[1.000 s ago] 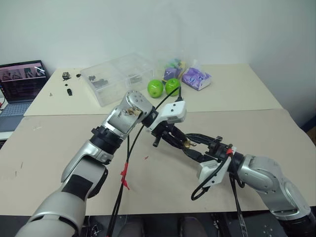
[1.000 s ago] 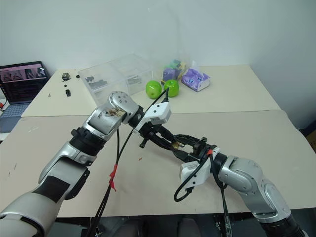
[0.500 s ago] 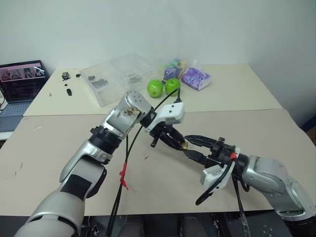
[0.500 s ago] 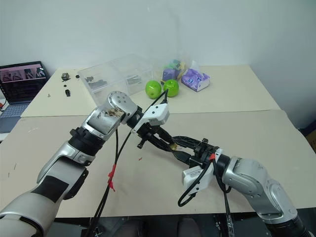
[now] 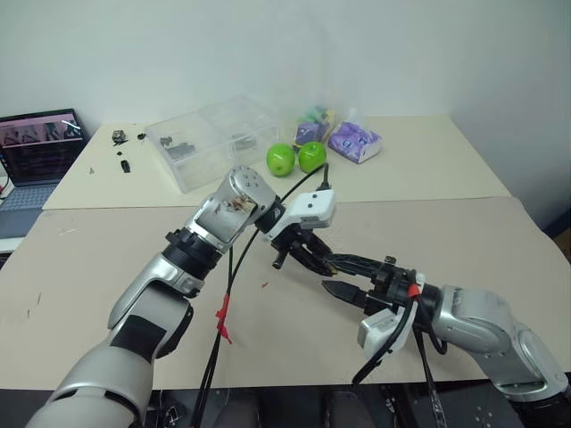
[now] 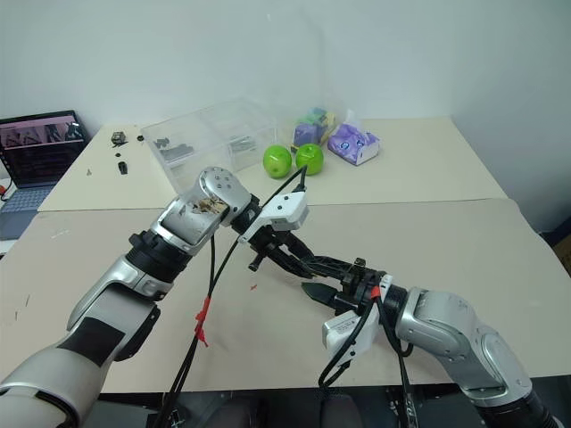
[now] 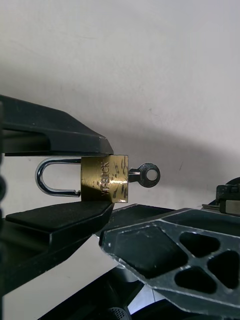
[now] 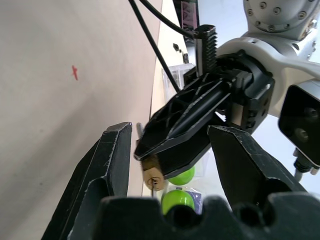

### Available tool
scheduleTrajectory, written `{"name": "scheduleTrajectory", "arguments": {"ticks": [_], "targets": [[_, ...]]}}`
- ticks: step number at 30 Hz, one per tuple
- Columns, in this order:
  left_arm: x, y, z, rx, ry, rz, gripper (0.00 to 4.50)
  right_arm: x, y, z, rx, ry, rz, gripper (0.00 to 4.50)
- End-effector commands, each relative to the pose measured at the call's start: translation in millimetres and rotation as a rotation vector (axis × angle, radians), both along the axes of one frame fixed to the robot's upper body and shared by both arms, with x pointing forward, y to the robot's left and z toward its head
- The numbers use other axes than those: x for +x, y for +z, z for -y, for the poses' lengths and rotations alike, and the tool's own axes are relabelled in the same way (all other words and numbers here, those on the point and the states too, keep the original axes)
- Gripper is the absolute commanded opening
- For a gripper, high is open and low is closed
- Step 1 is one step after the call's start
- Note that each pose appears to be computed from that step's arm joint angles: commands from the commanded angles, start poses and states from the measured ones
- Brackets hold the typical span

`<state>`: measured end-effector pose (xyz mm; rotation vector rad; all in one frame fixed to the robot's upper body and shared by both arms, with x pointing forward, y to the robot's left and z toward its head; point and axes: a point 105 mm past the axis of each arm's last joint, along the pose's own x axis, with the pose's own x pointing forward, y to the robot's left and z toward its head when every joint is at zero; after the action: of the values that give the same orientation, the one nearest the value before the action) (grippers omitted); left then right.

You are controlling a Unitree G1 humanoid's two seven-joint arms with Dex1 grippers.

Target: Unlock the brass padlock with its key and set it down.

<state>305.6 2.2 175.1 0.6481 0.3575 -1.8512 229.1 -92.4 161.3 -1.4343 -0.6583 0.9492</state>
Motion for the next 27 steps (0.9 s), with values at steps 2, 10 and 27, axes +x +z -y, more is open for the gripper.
{"name": "scheduleTrajectory", "arguments": {"ticks": [2, 10, 27], "targets": [[-4.0, 11.2, 2.0, -0.021, -0.029, 0.028, 0.77, -1.2, 0.7, 3.4, -0.006, 0.013, 0.027, 2.93], [-6.3, 12.3, 0.1, -0.017, -0.035, 0.027, 0.77, 7.3, 0.7, 11.5, -0.029, -0.003, 0.053, 2.93], [-7.4, -2.5, -5.6, 0.013, -0.026, 0.021, 0.77, 10.5, 13.3, 9.6, -0.008, 0.006, 0.095, 2.93]]}}
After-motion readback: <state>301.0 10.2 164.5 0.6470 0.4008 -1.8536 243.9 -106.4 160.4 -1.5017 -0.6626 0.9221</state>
